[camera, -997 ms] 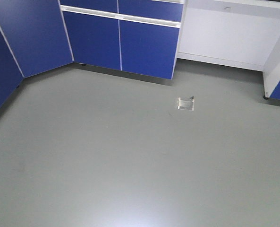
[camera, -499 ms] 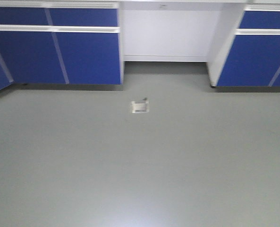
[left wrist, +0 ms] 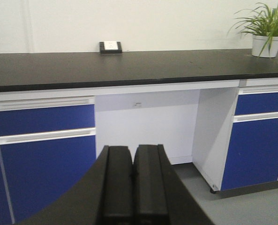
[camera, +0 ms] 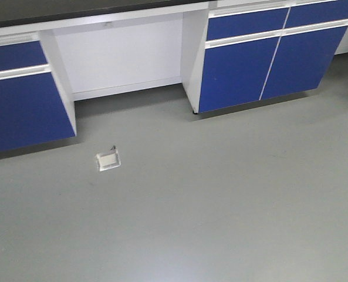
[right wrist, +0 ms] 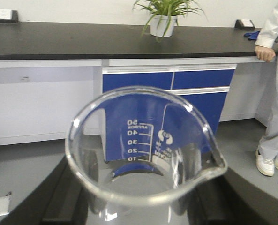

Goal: Grab beaker and place in storage area
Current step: 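Drive the base to the other bench holding the beaker in the right gripper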

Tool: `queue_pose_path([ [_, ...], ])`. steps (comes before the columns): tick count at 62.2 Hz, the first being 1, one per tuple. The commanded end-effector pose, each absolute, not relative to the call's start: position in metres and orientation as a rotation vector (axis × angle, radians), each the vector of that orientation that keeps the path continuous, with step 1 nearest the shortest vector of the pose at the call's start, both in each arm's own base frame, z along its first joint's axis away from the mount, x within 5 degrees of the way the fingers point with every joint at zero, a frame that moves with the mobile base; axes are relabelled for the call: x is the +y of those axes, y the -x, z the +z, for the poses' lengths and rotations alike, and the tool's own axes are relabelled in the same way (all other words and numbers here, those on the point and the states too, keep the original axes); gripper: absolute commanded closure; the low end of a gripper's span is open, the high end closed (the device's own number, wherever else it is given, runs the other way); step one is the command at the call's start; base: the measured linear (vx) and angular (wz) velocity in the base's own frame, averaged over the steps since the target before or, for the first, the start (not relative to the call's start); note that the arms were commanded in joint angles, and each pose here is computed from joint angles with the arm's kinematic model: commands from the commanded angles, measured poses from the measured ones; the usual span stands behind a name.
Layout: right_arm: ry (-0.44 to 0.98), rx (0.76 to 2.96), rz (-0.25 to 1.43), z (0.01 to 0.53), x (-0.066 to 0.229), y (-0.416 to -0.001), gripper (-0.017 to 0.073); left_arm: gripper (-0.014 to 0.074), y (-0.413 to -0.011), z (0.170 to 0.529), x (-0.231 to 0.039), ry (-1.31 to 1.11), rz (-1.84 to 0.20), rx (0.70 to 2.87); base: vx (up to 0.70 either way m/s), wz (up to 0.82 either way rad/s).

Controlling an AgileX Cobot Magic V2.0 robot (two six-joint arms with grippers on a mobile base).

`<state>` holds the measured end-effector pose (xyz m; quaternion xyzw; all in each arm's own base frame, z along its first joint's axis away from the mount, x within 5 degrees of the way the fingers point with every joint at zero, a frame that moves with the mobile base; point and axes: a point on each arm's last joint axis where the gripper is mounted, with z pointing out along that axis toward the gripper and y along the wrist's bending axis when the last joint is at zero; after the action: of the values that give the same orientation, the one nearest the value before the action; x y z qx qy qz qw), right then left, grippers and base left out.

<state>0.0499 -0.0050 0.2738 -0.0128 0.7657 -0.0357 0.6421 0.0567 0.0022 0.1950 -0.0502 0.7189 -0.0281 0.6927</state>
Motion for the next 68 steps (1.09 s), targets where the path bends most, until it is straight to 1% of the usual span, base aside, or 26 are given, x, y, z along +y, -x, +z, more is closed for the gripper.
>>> queue_pose_path([
  [1, 0.039, 1.647, -0.085, 0.2895, -0.0043, -0.0503, 0.0563, 0.0602, -0.0562, 0.1963, 0.0007, 0.101, -0.089, 1.526, 0.33, -0.26],
  [20, 0.039, 1.647, -0.085, 0.2895, -0.0043, -0.0503, 0.0563, 0.0602, -0.0562, 0.1963, 0.0007, 0.101, -0.089, 1.526, 0.38, -0.08],
  [68, 0.039, 1.647, -0.085, 0.2895, -0.0043, -0.0503, 0.0563, 0.0602, -0.0562, 0.1963, 0.0007, 0.101, -0.089, 1.526, 0.45, 0.07],
])
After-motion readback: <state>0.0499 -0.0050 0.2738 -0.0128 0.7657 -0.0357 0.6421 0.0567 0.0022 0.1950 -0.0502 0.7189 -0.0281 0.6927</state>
